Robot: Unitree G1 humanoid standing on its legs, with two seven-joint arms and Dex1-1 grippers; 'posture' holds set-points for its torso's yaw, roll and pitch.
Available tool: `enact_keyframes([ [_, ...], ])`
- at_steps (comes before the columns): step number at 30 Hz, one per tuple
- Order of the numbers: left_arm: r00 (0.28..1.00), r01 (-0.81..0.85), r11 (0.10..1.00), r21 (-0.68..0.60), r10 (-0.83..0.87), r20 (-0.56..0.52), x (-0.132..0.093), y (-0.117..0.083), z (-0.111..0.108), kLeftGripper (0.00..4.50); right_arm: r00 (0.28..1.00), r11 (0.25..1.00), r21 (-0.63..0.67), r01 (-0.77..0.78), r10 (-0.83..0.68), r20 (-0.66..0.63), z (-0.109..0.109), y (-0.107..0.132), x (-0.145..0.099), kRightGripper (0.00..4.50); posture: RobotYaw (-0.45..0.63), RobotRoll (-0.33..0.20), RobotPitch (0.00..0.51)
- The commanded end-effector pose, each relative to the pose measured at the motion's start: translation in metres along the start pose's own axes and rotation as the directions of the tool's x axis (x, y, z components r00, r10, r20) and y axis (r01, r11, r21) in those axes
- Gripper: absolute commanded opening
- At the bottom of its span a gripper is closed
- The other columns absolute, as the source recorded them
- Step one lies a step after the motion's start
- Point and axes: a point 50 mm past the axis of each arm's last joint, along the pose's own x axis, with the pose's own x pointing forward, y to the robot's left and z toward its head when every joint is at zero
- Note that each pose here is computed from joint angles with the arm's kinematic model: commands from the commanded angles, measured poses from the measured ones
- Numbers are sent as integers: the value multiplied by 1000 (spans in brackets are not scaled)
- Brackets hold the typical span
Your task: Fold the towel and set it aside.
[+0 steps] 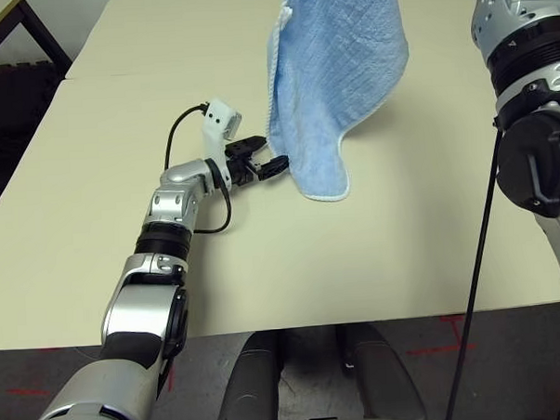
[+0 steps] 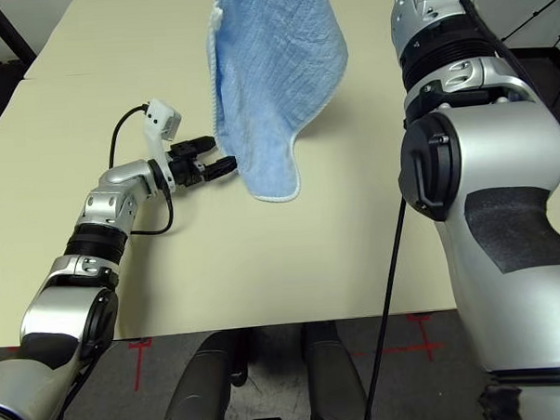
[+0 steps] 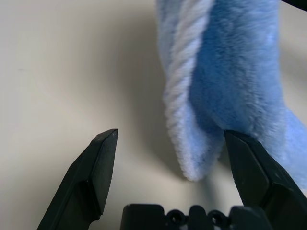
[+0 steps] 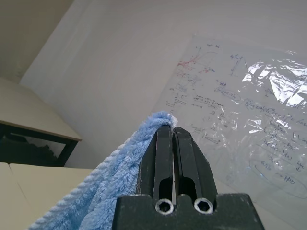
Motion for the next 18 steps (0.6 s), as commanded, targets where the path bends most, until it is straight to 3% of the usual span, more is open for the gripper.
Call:
enact_keyframes([
  [1,999,14,1000,-4,-14,-42,4,-2,-4,4500,996,997,-73,31,-25,85,30,-17,9,28,55,0,209],
  [10,996,79,997,-21,-80,-35,3,-3,2,4500,994,995,-90,48,-39,100,34,-21,8,28,51,0,207],
  [18,1000,16,1000,13,-16,-5,-3,7,13,4500,988,989,-117,90,-74,133,50,-33,10,28,78,0,168],
])
